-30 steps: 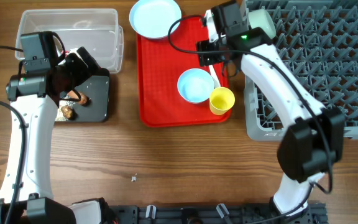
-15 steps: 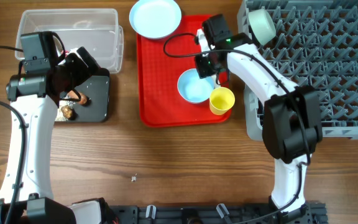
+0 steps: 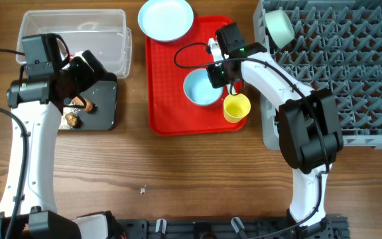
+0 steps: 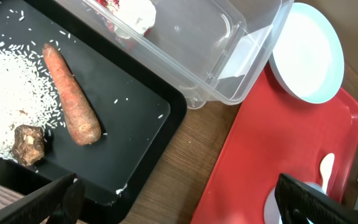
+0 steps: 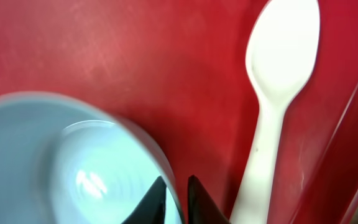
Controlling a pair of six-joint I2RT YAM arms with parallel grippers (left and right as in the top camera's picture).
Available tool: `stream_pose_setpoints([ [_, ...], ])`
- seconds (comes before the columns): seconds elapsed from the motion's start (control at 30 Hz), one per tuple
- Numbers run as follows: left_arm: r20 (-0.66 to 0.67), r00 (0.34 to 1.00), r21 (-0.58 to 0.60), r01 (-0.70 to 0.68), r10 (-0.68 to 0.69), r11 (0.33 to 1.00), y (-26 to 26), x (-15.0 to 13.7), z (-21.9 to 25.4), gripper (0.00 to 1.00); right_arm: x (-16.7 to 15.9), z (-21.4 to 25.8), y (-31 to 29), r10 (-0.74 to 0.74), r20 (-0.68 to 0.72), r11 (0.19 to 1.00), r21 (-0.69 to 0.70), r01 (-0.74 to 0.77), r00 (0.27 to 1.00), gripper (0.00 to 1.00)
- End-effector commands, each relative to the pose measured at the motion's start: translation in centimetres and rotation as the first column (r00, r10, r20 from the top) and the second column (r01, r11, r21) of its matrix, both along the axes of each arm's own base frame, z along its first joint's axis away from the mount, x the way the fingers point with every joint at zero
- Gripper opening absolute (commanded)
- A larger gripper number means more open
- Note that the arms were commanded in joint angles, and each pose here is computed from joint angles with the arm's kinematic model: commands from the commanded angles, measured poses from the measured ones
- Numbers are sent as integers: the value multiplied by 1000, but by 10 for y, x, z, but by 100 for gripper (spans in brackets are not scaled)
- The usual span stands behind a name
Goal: Sort waste into correct bins and load items into the dishwasher rack
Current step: 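Grasp the blue bowl rim with the right gripper, then carry the blue bowl into the rack and release it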
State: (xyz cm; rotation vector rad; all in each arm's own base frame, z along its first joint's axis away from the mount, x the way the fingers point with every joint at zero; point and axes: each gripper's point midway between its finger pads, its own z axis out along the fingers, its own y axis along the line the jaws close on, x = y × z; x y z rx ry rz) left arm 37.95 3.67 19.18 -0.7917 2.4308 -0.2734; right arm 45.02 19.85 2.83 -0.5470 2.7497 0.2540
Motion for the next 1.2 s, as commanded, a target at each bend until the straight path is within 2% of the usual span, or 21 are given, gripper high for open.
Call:
stream_pose_setpoints([
  [0.0, 10, 1000, 6, -13, 13, 1000, 4, 1, 3, 100, 2, -7, -2, -4, -4, 1000, 9, 4, 1000, 4],
  [0.27, 10, 1000, 6, -13, 13, 1000, 4, 1, 3, 100, 17, 21, 3, -49, 55, 998, 53, 46, 997, 4],
  [0.43, 10, 1000, 6, -13, 13, 1000, 4, 1, 3, 100, 34, 95, -12, -129, 190, 989, 92, 113, 973, 4],
  [0.57, 10, 1000, 6, -13, 13, 1000, 4, 1, 3, 100, 42, 170, -66, -289, 358, 957, 79, 279, 888, 4],
  [0.67, 10, 1000, 6, -13, 13, 1000, 4, 1, 3, 100, 42, 229, -135, -417, 532, 876, 19, 482, 737, 4],
  [0.73, 10, 1000, 6, -13, 13, 1000, 4, 1, 3, 100, 36, 258, -179, -468, 628, 787, -24, 617, 622, 4],
  [0.83, 10, 1000, 6, -13, 13, 1000, 4, 1, 3, 100, 22, 280, -229, -459, 718, 658, -121, 743, 523, 4],
  [0.9, 10, 1000, 6, -13, 13, 1000, 4, 1, 3, 100, 10, 285, -259, -391, 753, 551, -269, 790, 530, 4],
  [1.07, 10, 1000, 6, -13, 13, 1000, 4, 1, 3, 100, -14, 289, -295, -337, 800, 288, -414, 864, 496, 4],
  [1.17, 10, 1000, 6, -13, 13, 1000, 4, 1, 3, 100, -6, 282, -299, -283, 777, 257, -504, 825, 563, 4],
])
